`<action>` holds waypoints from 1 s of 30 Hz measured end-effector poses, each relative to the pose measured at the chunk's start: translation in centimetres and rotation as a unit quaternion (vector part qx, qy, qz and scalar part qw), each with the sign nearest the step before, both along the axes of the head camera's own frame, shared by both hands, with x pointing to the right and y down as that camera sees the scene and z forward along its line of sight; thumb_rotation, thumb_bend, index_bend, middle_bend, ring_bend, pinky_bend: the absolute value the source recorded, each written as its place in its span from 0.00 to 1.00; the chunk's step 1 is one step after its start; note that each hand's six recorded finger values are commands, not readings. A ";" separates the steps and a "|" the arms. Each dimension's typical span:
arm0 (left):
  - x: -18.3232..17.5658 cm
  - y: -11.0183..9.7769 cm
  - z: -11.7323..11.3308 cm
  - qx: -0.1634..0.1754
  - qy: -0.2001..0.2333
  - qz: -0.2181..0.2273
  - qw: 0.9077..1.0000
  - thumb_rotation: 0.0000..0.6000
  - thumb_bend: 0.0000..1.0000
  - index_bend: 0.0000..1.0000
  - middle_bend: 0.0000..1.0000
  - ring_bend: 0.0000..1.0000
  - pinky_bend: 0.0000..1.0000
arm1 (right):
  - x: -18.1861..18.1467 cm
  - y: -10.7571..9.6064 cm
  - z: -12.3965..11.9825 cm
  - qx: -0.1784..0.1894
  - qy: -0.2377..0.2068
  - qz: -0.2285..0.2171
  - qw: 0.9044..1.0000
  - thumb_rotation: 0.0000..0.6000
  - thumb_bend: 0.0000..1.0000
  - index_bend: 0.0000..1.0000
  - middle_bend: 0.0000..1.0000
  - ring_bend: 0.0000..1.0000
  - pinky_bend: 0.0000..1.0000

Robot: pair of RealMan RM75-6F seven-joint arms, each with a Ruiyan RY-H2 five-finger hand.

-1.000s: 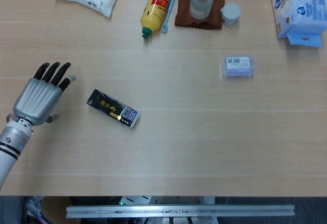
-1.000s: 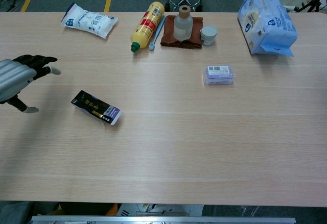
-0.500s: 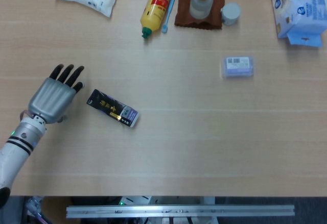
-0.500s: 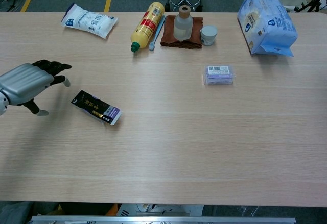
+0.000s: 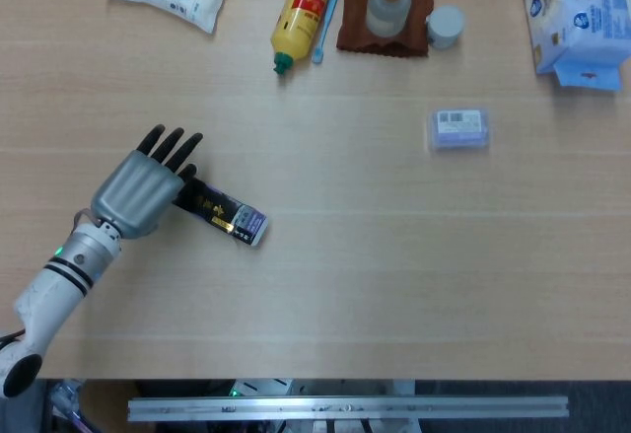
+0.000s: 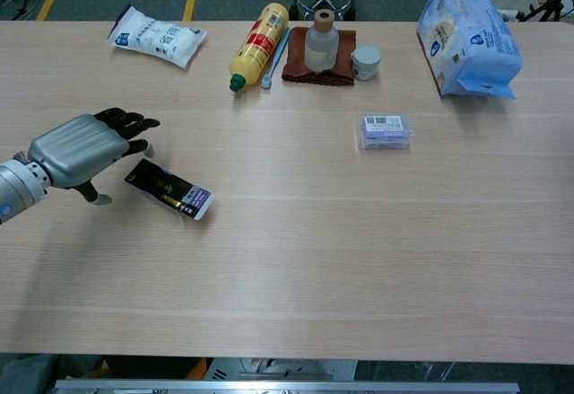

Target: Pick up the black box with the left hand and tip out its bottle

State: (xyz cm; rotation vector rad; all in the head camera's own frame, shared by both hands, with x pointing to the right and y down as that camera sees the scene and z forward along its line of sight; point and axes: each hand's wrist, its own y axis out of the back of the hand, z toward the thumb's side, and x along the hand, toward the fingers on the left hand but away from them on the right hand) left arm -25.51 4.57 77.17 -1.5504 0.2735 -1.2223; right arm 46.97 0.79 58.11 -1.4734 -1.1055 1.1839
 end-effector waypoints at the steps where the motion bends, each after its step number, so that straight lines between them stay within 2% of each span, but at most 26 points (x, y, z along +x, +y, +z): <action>1: 0.2 -0.1 0.0 0.000 0.001 0.002 1.000 1.00 0.03 0.25 0.00 0.00 0.09 | 0.0 0.0 0.0 0.000 -0.001 0.001 1.000 1.00 0.21 0.10 0.10 0.03 0.16; 10: 1.2 -0.8 0.7 -0.001 0.002 0.008 1.000 1.00 0.03 0.26 0.00 0.00 0.09 | 0.4 0.2 0.4 -0.006 -0.002 0.005 1.000 1.00 0.21 0.10 0.10 0.03 0.16; 30: 1.6 -1.3 1.3 -0.002 0.001 -0.001 1.000 1.00 0.03 0.36 0.00 0.00 0.09 | 0.9 0.5 1.0 -0.013 -0.004 0.012 1.000 1.00 0.21 0.10 0.10 0.03 0.16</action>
